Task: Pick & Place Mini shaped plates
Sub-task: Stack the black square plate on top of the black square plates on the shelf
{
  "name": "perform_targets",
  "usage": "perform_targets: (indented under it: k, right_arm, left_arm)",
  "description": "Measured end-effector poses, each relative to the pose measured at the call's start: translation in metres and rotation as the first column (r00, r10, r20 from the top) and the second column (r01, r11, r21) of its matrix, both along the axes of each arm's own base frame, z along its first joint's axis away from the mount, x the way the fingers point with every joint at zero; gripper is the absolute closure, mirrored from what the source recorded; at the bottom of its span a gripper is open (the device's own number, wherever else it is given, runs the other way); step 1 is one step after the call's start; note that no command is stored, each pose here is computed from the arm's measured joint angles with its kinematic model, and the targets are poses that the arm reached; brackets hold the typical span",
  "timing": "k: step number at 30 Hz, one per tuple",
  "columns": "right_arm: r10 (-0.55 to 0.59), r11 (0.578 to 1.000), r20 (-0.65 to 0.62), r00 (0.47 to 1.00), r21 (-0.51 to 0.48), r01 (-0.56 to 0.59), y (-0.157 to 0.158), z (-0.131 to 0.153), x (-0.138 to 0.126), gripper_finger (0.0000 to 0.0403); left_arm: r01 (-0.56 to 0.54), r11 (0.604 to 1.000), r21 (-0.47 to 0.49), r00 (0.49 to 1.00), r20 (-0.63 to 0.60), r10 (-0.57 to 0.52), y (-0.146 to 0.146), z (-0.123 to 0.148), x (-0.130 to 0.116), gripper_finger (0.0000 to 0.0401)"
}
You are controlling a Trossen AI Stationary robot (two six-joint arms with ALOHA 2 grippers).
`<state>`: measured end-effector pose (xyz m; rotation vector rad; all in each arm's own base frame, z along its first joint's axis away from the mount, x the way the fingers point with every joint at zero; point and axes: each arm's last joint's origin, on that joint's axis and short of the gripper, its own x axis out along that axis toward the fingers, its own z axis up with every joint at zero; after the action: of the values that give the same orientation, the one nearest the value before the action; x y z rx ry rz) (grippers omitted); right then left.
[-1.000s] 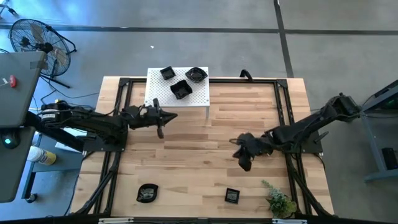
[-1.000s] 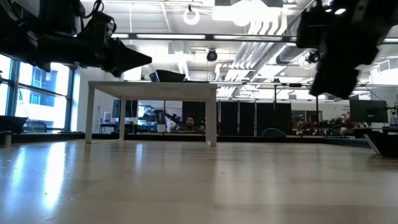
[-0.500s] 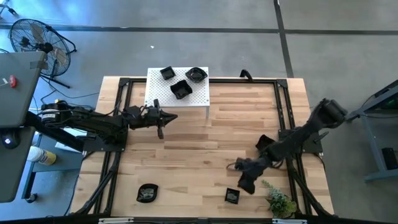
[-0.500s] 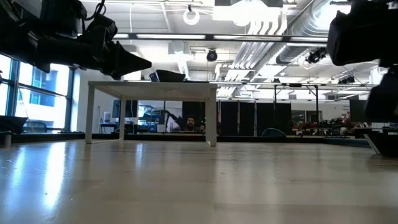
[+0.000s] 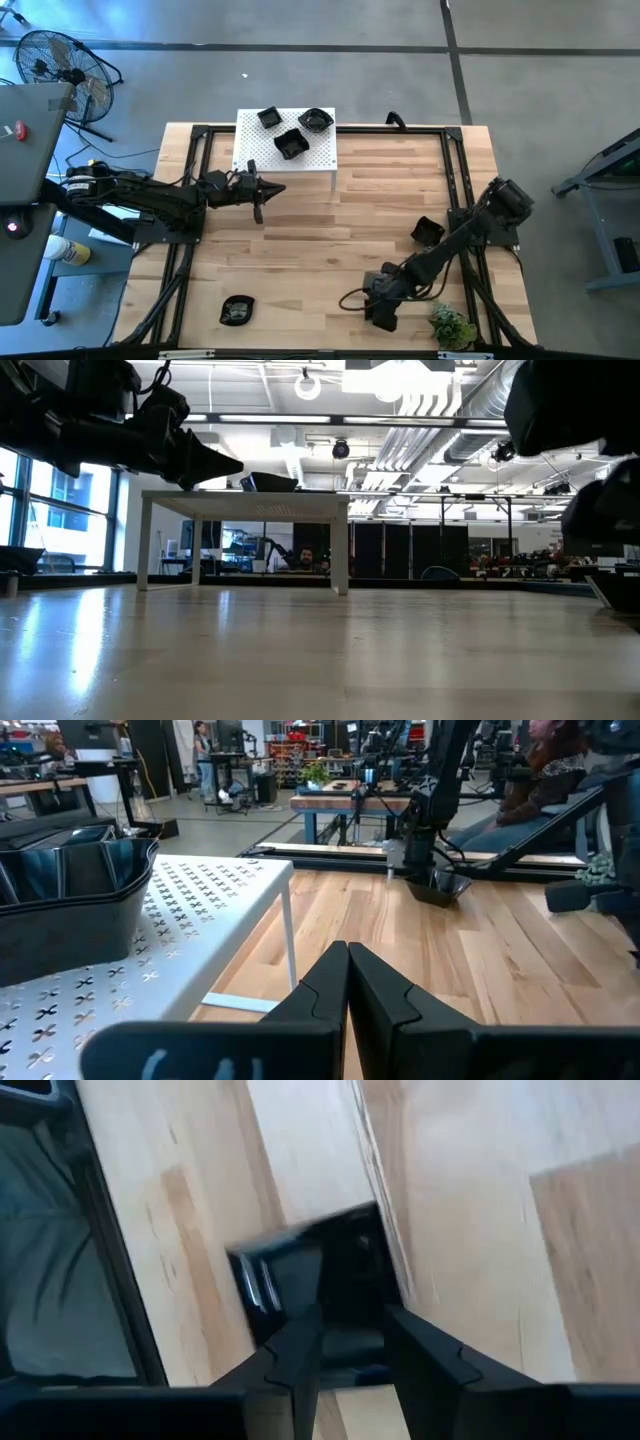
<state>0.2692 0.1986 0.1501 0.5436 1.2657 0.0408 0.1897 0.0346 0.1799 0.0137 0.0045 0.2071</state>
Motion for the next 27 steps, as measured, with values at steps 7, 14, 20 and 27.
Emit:
perform_targets:
  k: [7,14,20,27]
  right_arm:
    - [0.008,0.999,0.012,1.0,-0.038,-0.007,-0.001,0.0,0.0,0.0317]
    - [0.034,0.998,0.008,0.999,-0.057,-0.033,-0.003,-0.003,-0.002,0.0326]
    - [0.076,0.993,-0.005,0.997,-0.093,-0.076,-0.001,0.007,0.001,0.0326]
    - [0.101,0.984,-0.026,0.995,-0.144,-0.104,-0.005,0.002,-0.004,0.0326]
  left_arm:
    - [-0.001,1.0,-0.012,1.0,0.004,0.001,0.0,0.0,0.0,0.0396]
    - [-0.002,1.0,-0.017,1.0,0.005,0.002,0.0,0.0,0.0,0.0396]
    - [-0.002,1.0,-0.017,1.0,0.006,0.002,0.0,0.0,0.0,0.0396]
    - [-0.002,1.0,-0.018,1.0,0.006,0.002,0.0,0.0,0.0,0.0396]
